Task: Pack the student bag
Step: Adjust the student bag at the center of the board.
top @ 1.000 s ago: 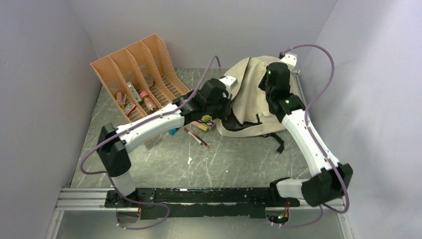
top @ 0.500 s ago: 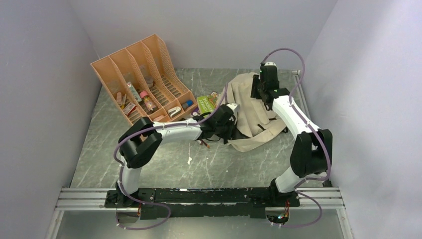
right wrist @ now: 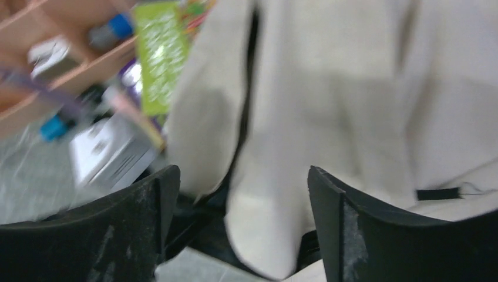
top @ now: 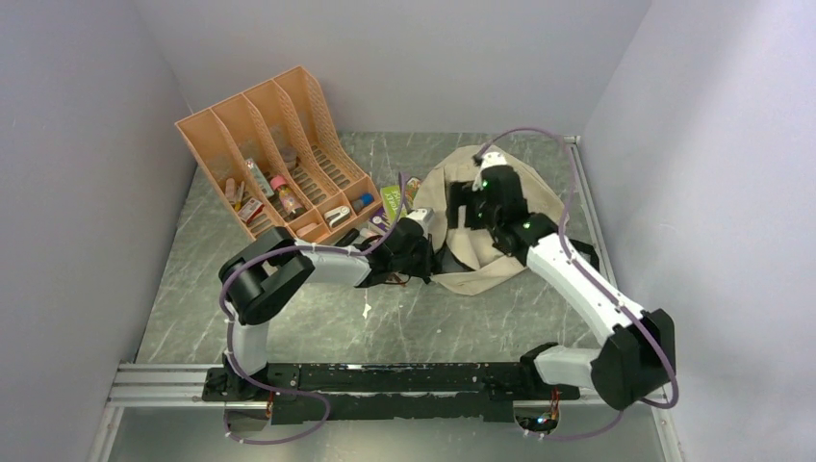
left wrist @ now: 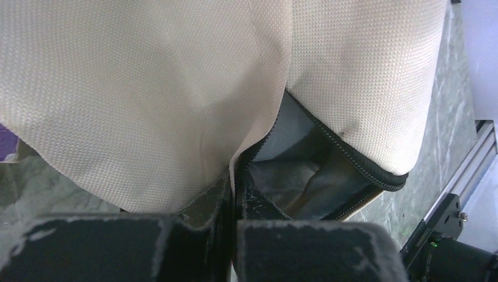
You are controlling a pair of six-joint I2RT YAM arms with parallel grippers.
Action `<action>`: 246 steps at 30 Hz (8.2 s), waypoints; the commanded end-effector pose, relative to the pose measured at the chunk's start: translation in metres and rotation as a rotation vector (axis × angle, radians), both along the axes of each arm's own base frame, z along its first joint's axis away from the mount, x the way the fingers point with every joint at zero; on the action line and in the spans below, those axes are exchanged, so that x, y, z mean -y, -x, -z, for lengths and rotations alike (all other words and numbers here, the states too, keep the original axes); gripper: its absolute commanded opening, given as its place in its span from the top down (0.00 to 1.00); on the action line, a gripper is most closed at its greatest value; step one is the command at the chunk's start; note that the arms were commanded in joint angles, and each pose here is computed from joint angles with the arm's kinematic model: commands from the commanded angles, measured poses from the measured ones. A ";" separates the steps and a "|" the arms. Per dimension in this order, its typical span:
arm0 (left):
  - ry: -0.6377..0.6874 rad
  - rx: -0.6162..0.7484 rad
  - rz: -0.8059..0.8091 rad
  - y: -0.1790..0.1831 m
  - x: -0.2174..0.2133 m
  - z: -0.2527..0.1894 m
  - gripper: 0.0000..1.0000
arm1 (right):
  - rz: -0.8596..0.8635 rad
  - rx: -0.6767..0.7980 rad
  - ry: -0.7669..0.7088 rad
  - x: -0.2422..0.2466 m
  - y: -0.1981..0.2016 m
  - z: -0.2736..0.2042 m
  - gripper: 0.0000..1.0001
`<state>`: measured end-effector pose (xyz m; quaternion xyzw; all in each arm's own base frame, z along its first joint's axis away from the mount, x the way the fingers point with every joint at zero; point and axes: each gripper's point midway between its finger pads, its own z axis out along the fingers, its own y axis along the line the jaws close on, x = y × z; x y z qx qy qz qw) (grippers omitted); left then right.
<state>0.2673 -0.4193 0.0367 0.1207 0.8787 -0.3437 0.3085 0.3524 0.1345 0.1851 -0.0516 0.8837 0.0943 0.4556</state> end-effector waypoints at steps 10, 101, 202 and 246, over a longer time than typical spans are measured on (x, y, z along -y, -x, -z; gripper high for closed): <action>0.107 -0.051 0.025 0.003 -0.005 -0.002 0.95 | -0.072 -0.060 0.196 0.001 0.054 0.056 0.02; 0.189 -0.022 0.149 -0.010 0.000 -0.076 0.78 | 0.446 -0.045 0.063 0.195 -0.161 0.052 0.33; -0.004 0.042 0.041 -0.028 -0.042 -0.061 0.41 | -0.299 0.460 0.040 -0.008 -0.135 -0.037 0.42; 0.012 0.017 -0.016 -0.038 -0.048 -0.064 0.42 | -0.751 0.295 0.494 0.005 -0.154 0.047 1.00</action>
